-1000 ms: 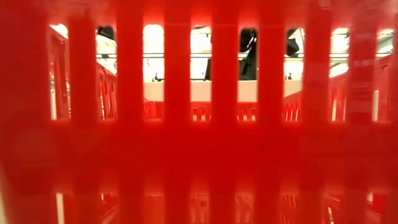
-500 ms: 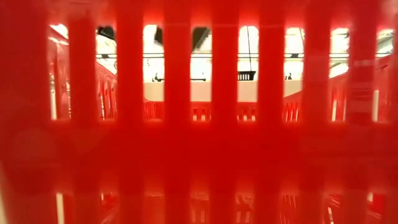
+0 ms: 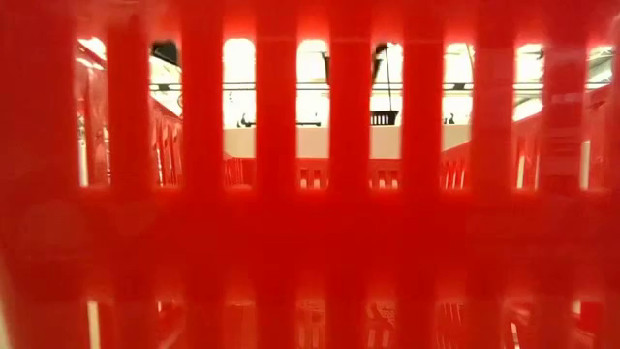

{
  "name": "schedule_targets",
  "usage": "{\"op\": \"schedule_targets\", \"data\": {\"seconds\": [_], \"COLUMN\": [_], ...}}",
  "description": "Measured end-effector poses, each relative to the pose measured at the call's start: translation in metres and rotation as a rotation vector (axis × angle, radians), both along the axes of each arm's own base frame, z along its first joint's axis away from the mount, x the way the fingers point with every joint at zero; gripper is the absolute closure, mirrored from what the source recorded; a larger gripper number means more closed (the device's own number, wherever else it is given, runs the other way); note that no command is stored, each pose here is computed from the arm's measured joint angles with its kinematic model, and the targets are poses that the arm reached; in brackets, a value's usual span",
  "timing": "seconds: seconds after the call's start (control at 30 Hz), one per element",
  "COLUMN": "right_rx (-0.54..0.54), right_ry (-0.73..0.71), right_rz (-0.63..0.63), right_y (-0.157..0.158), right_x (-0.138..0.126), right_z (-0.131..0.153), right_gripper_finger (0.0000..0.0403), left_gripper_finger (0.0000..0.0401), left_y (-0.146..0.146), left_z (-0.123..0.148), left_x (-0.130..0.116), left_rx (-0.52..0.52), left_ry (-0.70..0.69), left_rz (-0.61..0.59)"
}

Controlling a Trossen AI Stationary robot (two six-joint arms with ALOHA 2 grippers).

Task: Stack baskets on shelf by color
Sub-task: Stack the right black bin on the black bin on the shelf, then stack the black bin on the stacked black bins on the shelf

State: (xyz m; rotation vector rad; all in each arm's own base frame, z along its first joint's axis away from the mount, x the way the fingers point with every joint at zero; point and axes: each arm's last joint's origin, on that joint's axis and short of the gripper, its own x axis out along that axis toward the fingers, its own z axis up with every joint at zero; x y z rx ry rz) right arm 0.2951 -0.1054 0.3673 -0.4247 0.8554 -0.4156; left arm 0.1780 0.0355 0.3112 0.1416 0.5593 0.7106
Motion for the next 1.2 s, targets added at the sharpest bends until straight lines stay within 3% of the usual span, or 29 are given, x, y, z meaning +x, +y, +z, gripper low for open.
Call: {"op": "schedule_targets", "data": {"seconds": [0.13, 0.57, 0.93, 1.07, 1.2], "right_rx": [0.121, 0.220, 0.221, 0.198, 0.185], "right_ry": [-0.036, 0.086, 0.124, 0.056, -0.134], "right_rz": [0.033, -0.005, 0.025, 0.018, 0.049], "right_y": [-0.013, -0.018, -0.010, -0.008, -0.002], "right_x": [-0.005, -0.011, -0.018, -0.022, -0.020], "right_z": [-0.002, -0.049, -0.046, -0.035, -0.015], "right_gripper_finger": [0.0402, 0.0402, 0.0321, 0.0296, 0.0281], "left_gripper_finger": [0.0320, 0.0320, 0.0320, 0.0320, 0.0320], "left_y": [0.000, 0.000, 0.000, 0.000, 0.000], "left_z": [0.001, 0.001, 0.001, 0.001, 0.000], "left_x": [0.000, 0.000, 0.000, 0.000, -0.001], "left_rx": [0.001, -0.002, -0.010, -0.017, -0.019], "left_ry": [-0.006, -0.010, -0.019, -0.026, -0.015], "left_rz": [0.000, 0.003, 0.009, 0.014, 0.015]}}
